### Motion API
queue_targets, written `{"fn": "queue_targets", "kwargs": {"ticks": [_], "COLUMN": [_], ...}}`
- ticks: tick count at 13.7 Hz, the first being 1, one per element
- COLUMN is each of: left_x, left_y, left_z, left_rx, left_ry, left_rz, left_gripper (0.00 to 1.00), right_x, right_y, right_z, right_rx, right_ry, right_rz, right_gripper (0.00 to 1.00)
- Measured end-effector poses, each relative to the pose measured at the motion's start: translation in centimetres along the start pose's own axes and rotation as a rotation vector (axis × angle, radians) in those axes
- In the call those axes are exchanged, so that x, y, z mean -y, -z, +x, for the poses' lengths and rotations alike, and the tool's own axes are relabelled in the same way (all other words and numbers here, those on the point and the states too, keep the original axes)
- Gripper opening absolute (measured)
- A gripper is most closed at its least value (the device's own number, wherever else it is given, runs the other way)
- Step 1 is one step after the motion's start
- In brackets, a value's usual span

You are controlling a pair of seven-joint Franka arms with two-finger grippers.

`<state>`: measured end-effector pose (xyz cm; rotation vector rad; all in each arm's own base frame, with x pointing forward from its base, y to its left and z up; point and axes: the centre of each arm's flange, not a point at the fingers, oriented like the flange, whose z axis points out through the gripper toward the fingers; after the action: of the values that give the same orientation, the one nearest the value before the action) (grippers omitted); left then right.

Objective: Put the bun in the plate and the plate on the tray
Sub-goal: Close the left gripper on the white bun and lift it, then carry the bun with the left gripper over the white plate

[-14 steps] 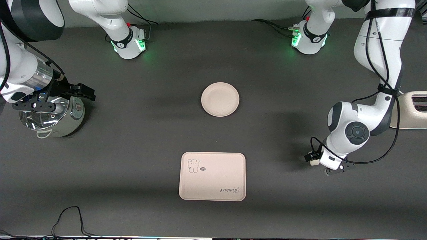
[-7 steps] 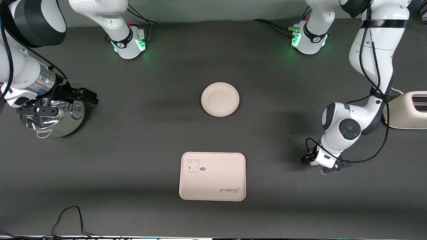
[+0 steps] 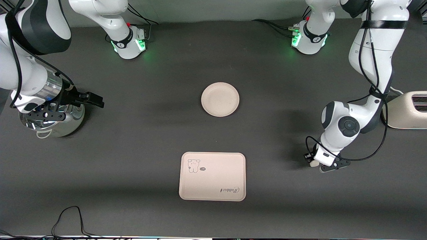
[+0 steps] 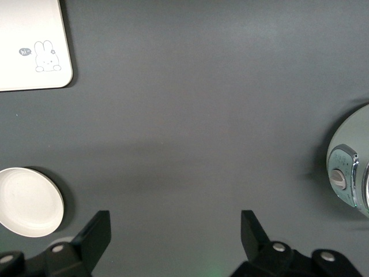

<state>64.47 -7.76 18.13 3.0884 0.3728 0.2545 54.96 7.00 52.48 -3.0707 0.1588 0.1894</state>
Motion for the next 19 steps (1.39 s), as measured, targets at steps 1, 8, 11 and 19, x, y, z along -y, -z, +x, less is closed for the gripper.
{"fn": "queue_targets", "kwargs": {"ticks": [1, 8, 11, 19], "left_x": [0.0, -2.3, -9.3, -31.2], "left_y": [0.3, 9.7, 15.4, 21.1], "left_z": [0.2, 0.5, -3.9, -24.6], "left_rx": [-0.004, 0.089, 0.167, 0.228], "left_ry": [-0.009, -0.052, -0.036, -0.044], "left_rz": [0.000, 0.075, 0.098, 0.007], "left_gripper": [0.19, 0.10, 0.10, 0.10], "right_x": [0.1, 0.7, 0.7, 1.0], "right_y": [0.0, -0.1, 0.0, 0.3], "right_z": [0.0, -0.2, -0.2, -0.2], "right_rx": [0.001, 0.001, -0.001, -0.025], "right_ry": [0.001, 0.012, 0.012, 0.017], "right_rz": [0.000, -0.001, 0.000, 0.004], "right_gripper": [1.00, 1.00, 1.00, 1.00]}}
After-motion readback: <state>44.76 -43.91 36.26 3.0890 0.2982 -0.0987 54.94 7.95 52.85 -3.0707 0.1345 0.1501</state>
